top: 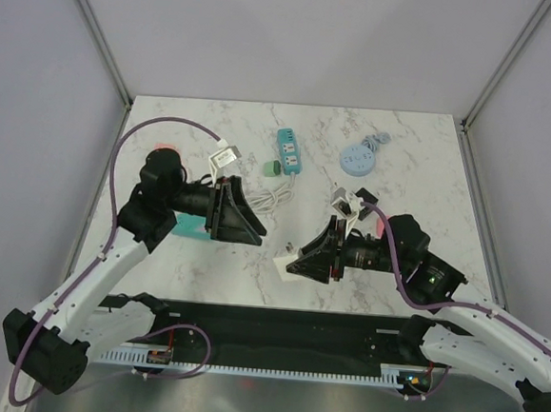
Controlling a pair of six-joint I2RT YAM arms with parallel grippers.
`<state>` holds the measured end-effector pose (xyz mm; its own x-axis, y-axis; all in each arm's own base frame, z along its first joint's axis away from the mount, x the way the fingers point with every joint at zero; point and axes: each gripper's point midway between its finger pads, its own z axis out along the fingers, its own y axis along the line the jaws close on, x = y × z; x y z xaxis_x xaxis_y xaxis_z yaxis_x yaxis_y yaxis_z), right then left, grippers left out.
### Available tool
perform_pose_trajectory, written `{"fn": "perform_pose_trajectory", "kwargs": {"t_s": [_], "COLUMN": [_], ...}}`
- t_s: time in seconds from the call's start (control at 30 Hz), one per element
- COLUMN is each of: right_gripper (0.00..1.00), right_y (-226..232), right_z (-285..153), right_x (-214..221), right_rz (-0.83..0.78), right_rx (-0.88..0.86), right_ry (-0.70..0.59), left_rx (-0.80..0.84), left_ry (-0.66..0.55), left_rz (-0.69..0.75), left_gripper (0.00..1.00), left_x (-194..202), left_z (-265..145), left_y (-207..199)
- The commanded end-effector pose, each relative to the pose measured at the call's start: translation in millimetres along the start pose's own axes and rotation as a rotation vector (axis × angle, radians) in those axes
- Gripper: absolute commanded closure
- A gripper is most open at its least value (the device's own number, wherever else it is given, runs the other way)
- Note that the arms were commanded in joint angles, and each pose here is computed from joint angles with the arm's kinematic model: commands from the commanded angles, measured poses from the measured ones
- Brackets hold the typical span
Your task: Insert the plug
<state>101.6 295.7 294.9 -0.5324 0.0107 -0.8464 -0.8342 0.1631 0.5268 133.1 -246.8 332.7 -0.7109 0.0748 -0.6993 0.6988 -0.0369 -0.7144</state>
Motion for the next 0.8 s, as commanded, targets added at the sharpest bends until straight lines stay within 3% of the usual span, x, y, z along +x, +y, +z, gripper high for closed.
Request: {"fn": "perform_pose_trajectory", "kwargs": {"t_s": [0.0,0.33,0.77], "right_gripper": [1.0,1.0,1.0], "right_y": [22,25,23], "right_z": [-3,4,10], "right_x": [-2,-3,-10], "right_rz": [-0.002,-0.005,-0.018], "right_rx": [-0.103,-0.156,-0.148], "right_ry": [0.012,0.011,0.005], "left_rx": [0.127,0.135,0.159], "left_ry": [0.111,0.181,0.265], "left_rz": [0.087,0.045,0.053], "left_gripper": [0.29,0.3,0.4], "left_x": [15,35,54], "left_z": [9,25,42], "left_y": [-25,-7,-3]}}
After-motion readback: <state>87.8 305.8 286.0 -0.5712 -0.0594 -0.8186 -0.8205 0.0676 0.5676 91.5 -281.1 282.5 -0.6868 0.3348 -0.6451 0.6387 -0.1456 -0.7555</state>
